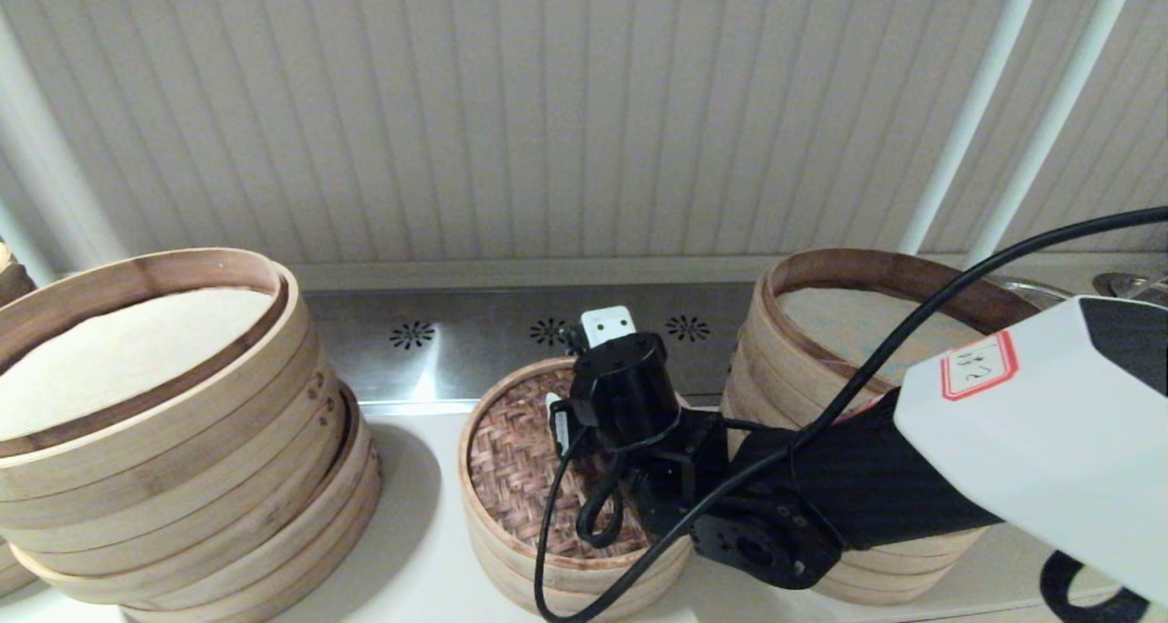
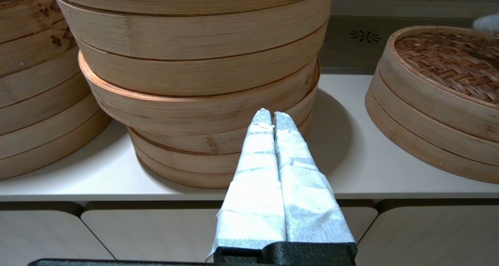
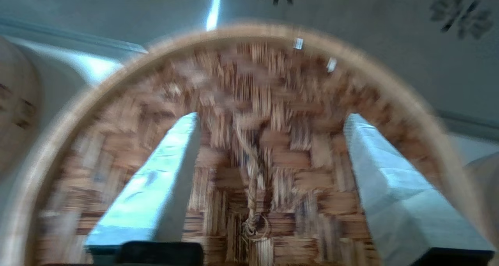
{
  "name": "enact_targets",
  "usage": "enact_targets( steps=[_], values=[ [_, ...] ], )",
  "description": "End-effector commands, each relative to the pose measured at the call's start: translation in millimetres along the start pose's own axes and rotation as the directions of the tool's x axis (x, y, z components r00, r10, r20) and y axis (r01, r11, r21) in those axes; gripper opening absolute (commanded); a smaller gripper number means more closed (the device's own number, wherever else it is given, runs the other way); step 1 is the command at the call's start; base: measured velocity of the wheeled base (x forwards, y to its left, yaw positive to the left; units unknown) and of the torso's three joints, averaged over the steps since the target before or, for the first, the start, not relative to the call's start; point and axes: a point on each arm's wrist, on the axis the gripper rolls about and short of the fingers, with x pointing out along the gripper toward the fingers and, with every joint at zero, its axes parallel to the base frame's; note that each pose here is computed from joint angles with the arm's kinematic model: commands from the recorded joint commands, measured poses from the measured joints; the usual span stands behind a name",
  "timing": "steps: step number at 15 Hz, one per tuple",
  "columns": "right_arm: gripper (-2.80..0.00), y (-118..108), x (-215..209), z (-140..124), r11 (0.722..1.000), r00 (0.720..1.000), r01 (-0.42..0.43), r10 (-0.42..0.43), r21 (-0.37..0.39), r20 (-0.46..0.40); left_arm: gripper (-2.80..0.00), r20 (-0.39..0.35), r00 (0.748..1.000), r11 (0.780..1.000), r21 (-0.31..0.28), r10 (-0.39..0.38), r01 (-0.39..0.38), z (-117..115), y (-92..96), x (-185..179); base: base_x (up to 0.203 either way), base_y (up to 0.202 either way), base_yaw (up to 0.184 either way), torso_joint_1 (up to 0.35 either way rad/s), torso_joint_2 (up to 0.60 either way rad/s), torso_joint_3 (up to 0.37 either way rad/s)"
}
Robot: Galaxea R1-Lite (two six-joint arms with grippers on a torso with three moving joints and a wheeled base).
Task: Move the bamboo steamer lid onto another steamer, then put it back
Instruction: Put the steamer, then pick up the steamer
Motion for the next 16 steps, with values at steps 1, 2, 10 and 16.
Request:
enact_targets(
  steps=[1, 2, 10, 16],
  values=[
    [0.0, -5, -16, 23, 1.0, 0.998, -0.007, 0.005, 0.023, 0.055, -2.8, 0.001, 1.0, 1.0, -0.001, 0.0, 0.0, 0, 0.0, 0, 0.0, 0.0, 0.0, 0.0, 0.0, 0.0],
    [0.0, -8, -24, 31, 1.0, 0.997, -0.008, 0.007, 0.024, 0.074, -2.8, 0.001, 1.0, 1.0, -0.001, 0.0, 0.0, 0, 0.0, 0, 0.0, 0.0, 0.0, 0.0, 0.0, 0.0],
    [-2.8, -44, -108, 111, 0.999, 0.97, 0.046, -0.044, -0.002, 0.24, -2.8, 0.001, 1.0, 1.0, -0.001, 0.0, 0.0, 0, 0.0, 0, 0.0, 0.0, 0.0, 0.0, 0.0, 0.0],
    [-2.8, -101, -190, 155, 0.988, 0.93, 0.15, -0.153, 0.034, 0.334, -2.8, 0.001, 1.0, 1.0, -0.001, 0.0, 0.0, 0, 0.0, 0, 0.0, 0.0, 0.0, 0.0, 0.0, 0.0]
  ],
)
